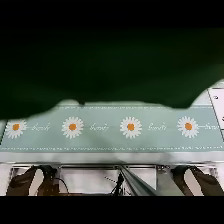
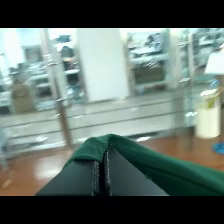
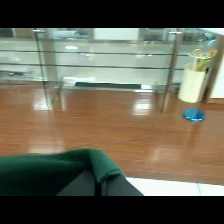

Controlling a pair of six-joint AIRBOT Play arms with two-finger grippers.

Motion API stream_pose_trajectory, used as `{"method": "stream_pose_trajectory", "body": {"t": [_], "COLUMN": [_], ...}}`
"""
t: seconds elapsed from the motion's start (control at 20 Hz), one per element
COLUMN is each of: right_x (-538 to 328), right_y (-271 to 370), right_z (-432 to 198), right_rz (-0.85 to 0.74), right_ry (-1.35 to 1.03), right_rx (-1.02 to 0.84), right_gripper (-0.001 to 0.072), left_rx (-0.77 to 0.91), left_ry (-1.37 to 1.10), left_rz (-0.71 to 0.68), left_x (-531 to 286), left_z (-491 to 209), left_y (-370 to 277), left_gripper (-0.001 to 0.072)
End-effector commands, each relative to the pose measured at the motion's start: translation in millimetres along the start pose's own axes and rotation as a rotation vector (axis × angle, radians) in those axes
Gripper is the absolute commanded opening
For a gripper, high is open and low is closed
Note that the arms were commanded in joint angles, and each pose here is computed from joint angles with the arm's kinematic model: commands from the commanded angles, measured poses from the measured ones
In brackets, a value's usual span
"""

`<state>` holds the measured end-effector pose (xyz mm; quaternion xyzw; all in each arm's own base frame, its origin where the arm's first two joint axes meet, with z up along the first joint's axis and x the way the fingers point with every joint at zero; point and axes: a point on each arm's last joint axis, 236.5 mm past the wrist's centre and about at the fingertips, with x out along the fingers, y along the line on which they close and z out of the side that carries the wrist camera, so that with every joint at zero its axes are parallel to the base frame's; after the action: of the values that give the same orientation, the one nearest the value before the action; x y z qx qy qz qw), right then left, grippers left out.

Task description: Fold the shirts.

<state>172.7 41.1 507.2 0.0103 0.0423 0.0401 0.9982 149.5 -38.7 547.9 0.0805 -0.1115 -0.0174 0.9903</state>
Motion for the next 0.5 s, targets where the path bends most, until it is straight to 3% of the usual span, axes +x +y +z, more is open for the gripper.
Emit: {"method": "stream_pose_trajectory", "body": {"t": [0.0,0.2,0.45], "right_x": [-35,1,87], "right_y": [6,-12,-21], "right_z": [-6,-59,-172], "right_rz": [-0.036,-0.041,0.081], "right_ry": [-0.013,0.192,0.490], "right_rx": [-0.011,0.048,0.192], "right_gripper": [0.0024,0.0024,0.0024], "left_rx": [0.060,-0.003,-0.072], "left_ry": [-0.001,0.199,0.619], "left_rz": [0.082,-0.021,-0.082], "left_x": [-43,-19,52], "left_z": [-1,-63,-222], "left_y": [29,25,-8], "left_gripper": [0.0022,0.0022,0.0022]}}
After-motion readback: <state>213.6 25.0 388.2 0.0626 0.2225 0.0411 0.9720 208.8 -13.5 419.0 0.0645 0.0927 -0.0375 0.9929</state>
